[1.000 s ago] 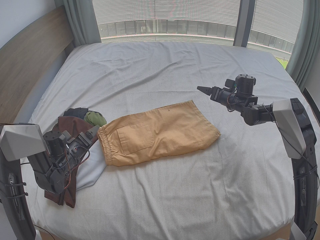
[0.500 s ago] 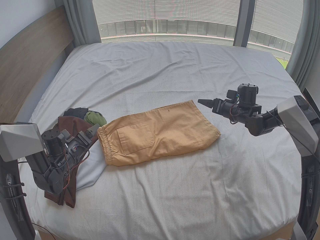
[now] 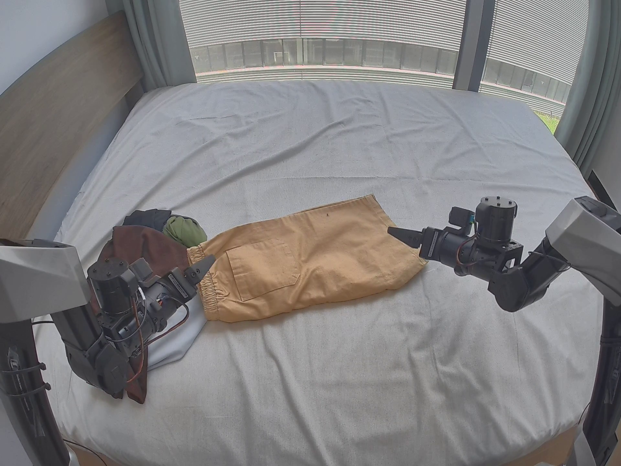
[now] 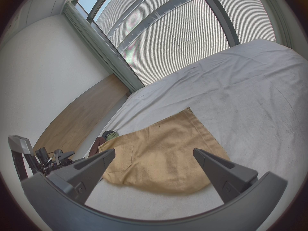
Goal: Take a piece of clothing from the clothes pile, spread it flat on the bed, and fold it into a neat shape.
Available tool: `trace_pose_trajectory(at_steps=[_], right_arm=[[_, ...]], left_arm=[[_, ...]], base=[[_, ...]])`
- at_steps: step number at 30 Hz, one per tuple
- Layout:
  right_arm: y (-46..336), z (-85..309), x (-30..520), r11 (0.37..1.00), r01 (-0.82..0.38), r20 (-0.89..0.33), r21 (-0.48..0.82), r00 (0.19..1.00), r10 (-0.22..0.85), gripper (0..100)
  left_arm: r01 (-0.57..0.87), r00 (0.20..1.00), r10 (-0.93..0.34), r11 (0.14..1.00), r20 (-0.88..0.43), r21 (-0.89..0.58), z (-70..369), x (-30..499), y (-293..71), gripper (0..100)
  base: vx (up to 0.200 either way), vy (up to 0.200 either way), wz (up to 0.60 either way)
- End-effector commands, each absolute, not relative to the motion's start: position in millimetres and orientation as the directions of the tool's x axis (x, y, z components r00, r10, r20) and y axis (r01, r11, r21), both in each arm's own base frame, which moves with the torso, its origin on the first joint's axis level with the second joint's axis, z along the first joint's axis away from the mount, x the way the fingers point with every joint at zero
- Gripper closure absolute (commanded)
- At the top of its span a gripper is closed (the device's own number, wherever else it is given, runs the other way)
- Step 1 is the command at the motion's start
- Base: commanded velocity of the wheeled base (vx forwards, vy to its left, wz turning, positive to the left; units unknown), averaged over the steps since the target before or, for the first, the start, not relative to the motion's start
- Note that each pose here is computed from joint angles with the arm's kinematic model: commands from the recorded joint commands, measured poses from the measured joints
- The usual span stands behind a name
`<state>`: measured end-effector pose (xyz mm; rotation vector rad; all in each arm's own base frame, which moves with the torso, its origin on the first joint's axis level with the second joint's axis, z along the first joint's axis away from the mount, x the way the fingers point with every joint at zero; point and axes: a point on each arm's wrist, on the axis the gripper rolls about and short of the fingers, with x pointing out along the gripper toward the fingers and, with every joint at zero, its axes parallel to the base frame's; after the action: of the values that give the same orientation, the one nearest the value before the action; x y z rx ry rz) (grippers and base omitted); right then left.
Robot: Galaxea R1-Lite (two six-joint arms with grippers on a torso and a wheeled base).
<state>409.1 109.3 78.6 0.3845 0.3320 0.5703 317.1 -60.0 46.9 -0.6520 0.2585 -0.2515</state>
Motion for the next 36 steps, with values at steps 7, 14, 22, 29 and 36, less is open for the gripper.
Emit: trace_pose_trajectory(at_steps=[7,14,22,29,36], right_arm=[[105.0,46.4,397.5,0.781,-0.430,-0.253,0.454,0.778,0.575,0],[106.8,32.5,399.9,0.782,-0.409,-0.282,0.470,0.771,0.572,0],[108.1,14.0,400.1,0.790,-0.376,-0.345,0.485,0.748,0.567,0],[108.7,-6.3,405.2,0.795,-0.357,-0.376,0.491,0.736,0.563,0],[113.5,-19.0,410.7,0.794,-0.343,-0.399,0.502,0.722,0.565,0]], left_arm=[[0.160,0.928,-0.322,0.801,-0.189,-0.577,42.1,309.4,-63.2,0],[0.153,0.923,-0.324,0.803,-0.207,-0.576,36.5,309.5,-64.3,0],[0.149,0.921,-0.319,0.818,-0.223,-0.555,31.7,309.6,-63.3,0],[0.147,0.922,-0.316,0.820,-0.223,-0.554,31.7,309.8,-62.3,0],[0.147,0.922,-0.316,0.820,-0.223,-0.554,31.7,309.8,-62.3,0]], base=[[0.000,0.000,0.00],[0.000,0.000,0.00],[0.000,0.000,0.00],[0.000,0.000,0.00],[0.000,0.000,0.00]])
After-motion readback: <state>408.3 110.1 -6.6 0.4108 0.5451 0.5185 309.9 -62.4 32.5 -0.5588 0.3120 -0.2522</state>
